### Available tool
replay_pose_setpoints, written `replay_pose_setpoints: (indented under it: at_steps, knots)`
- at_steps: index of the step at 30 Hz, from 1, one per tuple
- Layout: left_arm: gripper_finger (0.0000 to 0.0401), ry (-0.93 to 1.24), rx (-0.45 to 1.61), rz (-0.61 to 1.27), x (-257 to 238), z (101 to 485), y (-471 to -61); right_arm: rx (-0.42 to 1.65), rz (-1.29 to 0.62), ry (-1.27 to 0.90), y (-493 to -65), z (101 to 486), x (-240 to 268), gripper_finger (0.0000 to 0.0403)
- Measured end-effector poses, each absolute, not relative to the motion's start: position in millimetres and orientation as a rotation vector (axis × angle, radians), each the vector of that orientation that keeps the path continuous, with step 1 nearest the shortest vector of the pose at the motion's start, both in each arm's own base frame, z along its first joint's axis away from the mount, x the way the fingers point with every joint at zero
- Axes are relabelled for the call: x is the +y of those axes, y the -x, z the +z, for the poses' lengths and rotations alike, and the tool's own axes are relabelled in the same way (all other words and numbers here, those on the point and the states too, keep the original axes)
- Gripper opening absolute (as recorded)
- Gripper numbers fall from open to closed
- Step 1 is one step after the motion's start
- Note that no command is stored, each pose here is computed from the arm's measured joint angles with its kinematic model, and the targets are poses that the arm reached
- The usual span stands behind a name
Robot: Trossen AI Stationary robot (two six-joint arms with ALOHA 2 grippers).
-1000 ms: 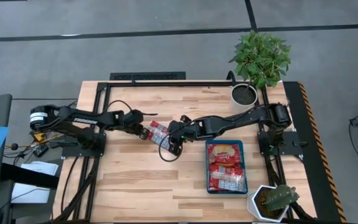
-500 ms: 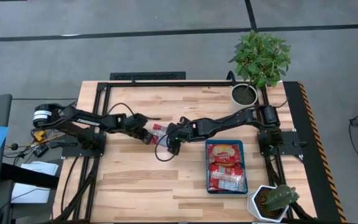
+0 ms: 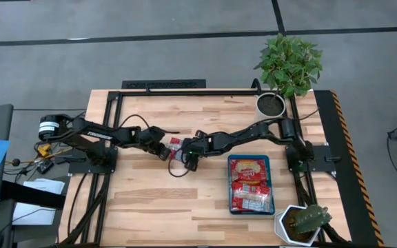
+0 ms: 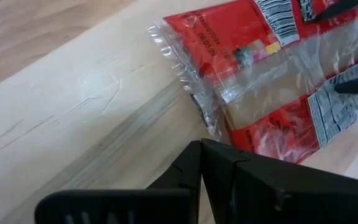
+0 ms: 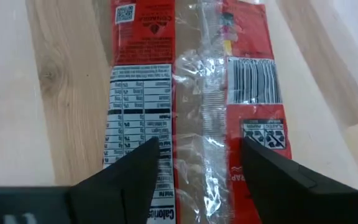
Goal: Sort popcorn bags into baskets
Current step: Put the red popcorn bag into the blue bin
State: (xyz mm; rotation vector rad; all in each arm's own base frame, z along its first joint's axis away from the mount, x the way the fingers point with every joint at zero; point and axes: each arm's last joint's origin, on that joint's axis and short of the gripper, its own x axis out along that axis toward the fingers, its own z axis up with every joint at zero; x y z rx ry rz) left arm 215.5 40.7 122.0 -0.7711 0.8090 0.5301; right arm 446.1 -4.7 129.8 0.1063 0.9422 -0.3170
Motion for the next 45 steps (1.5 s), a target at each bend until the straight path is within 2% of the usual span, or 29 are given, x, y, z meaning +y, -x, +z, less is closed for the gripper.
replay_pose_setpoints:
  at_steps: [4,7,12,13,19,30,40,45]
  knots:
    - [0.0000,0.770,0.815,0.531,41,122,-215,0.989,-0.331,-0.113,-443,124,-6,0.0220]
    - [0.0000,0.767,0.816,0.528,41,122,-215,1.028,-0.335,-0.118,-439,126,-7,0.0156]
    - [0.0000,0.763,0.823,0.524,40,121,-215,1.055,-0.310,-0.166,-437,124,-5,0.0025]
    - [0.0000,0.764,0.823,0.524,41,121,-215,1.057,-0.305,-0.176,-437,124,-5,0.0015]
    - [0.0000,0.779,0.832,0.498,40,122,-214,1.051,-0.295,-0.190,-436,141,-4,0.0006]
    - [0.0000,0.796,0.813,0.481,38,134,-207,1.017,-0.288,-0.177,-407,215,-2,0.0003]
    - [0.0000,0.777,0.816,0.501,38,136,-205,1.183,-0.281,-0.093,-337,277,43,0.0003]
    - [0.0000,0.764,0.810,0.522,39,136,-204,1.258,-0.312,-0.052,-292,293,67,0.0003]
